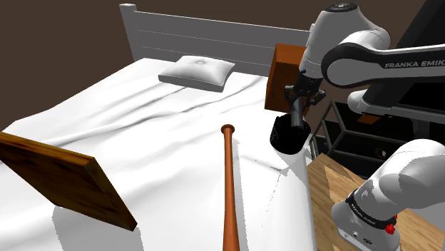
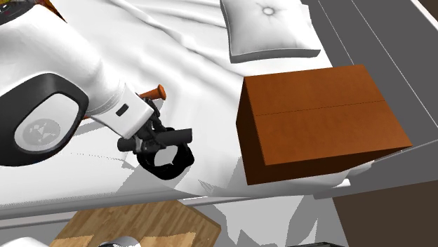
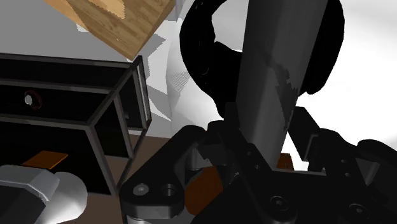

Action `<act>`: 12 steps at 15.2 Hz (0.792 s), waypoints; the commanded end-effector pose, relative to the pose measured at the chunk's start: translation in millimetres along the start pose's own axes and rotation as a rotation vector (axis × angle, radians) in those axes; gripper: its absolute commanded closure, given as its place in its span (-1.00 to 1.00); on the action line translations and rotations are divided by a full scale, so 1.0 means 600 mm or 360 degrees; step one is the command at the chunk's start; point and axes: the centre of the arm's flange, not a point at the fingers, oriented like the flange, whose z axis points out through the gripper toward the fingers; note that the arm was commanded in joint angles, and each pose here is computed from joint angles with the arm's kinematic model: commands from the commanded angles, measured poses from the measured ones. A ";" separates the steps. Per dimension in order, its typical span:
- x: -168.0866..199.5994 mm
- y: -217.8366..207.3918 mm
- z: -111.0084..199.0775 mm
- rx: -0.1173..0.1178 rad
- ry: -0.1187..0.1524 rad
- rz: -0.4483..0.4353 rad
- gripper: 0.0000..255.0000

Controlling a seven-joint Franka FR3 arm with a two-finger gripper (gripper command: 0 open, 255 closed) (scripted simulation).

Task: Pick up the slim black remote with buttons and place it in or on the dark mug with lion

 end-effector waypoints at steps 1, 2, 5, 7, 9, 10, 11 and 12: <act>-0.009 0.007 0.013 0.0000 0.0000 0.0000 1.00; -0.011 0.007 0.022 0.0000 0.0000 0.0000 1.00; -0.017 0.006 0.048 0.0000 0.0000 0.0000 1.00; -0.021 0.005 0.065 0.0000 0.0000 0.0000 1.00; -0.025 0.005 0.082 0.0000 0.0000 0.0000 1.00; -0.026 0.005 0.089 0.0000 0.0000 0.0000 1.00; -0.026 0.005 0.089 0.0000 0.0000 0.0000 1.00; -0.026 0.005 0.089 0.0000 0.0000 0.0000 1.00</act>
